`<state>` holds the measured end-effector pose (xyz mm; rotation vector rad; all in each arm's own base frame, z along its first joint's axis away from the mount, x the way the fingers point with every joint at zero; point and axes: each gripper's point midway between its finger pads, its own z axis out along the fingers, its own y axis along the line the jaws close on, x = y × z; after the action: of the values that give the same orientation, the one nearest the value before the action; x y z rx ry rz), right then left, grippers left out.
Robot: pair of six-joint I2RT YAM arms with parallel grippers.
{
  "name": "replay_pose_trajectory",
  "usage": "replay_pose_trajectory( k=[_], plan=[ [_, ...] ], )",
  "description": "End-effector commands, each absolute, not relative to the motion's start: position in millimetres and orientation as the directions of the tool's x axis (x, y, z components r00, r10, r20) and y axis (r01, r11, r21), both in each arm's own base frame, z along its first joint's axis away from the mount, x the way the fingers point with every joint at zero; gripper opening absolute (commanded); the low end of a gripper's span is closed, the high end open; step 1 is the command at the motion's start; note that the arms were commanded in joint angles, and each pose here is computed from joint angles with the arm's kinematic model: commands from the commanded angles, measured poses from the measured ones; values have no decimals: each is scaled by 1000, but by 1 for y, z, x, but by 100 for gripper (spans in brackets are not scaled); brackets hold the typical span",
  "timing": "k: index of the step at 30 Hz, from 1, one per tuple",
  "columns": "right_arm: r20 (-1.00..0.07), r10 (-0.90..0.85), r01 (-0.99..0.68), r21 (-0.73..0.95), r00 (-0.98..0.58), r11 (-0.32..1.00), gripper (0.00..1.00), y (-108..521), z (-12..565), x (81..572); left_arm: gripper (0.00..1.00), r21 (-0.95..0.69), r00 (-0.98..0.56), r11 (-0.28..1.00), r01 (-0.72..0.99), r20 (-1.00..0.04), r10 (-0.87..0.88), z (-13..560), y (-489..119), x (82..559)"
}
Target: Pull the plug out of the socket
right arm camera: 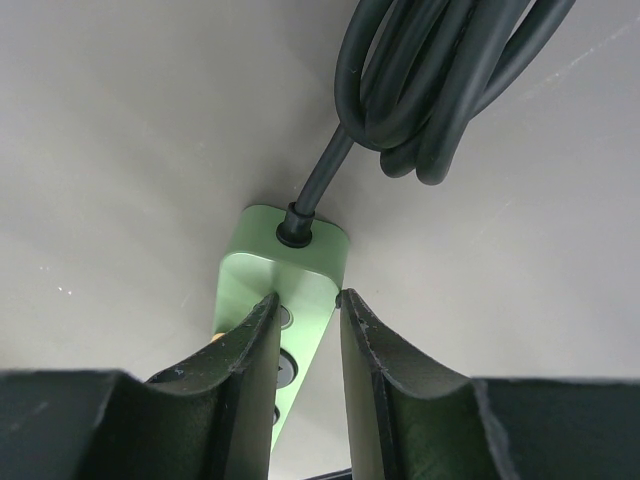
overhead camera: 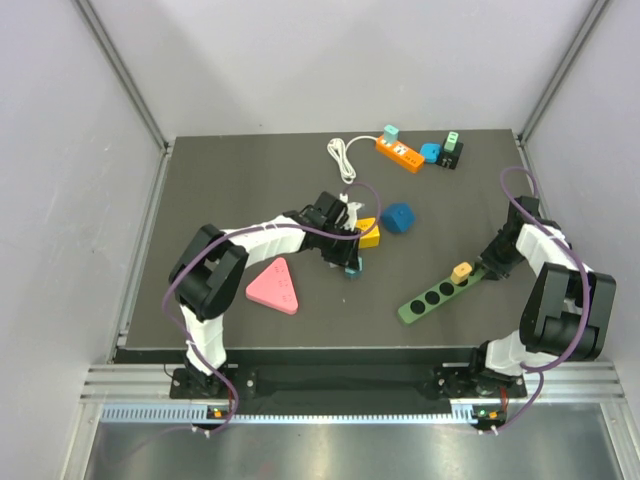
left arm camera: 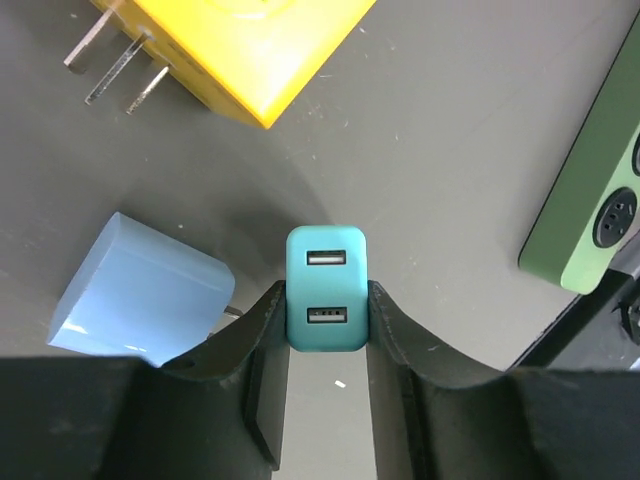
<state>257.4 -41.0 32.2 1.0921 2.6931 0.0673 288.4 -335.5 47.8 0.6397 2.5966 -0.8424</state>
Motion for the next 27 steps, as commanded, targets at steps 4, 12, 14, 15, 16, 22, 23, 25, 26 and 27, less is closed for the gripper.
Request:
replay_pose_trajectory(
  k=[4, 12, 14, 15, 16, 22, 23, 25, 26, 27],
  plan=[
    [-127, 678, 681, 21, -724, 732, 29, -43, -23, 231, 67, -381, -793, 757, 531, -539, 284, 75, -326, 309],
    [-126, 676, 679, 22, -726, 734, 29, -42, -23, 231, 74, -346, -689, 754, 559, -699, 190, 172, -316, 316],
    [-130, 673, 677, 22, -728, 736, 29, -41, -22, 232, 73, -358, -657, 730, 583, -736, 164, 193, -318, 314],
    [-128, 672, 676, 22, -729, 737, 29, -41, -23, 232, 71, -369, -634, 708, 602, -760, 143, 210, -319, 310],
    [-127, 674, 677, 21, -728, 736, 29, -41, -23, 231, 70, -386, -608, 672, 632, -784, 122, 224, -325, 308],
    [-125, 671, 675, 18, -730, 738, 29, -41, -23, 231, 68, -389, -518, 550, 738, -850, 94, 247, -357, 289],
    [-127, 671, 675, 21, -730, 738, 29, -41, -23, 232, 69, -368, -490, 529, 764, -865, 105, 250, -372, 281],
    [-125, 670, 674, 18, -732, 739, 29, -40, -23, 231, 73, -314, -461, 528, 789, -871, 172, 231, -393, 277],
    [-129, 671, 675, 17, -730, 738, 29, -41, -23, 231, 75, -286, -426, 491, 823, -883, 199, 232, -415, 262],
    [-130, 672, 676, 19, -729, 737, 29, -41, -23, 231, 76, -242, -403, 504, 829, -883, 239, 214, -428, 266]
  ],
)
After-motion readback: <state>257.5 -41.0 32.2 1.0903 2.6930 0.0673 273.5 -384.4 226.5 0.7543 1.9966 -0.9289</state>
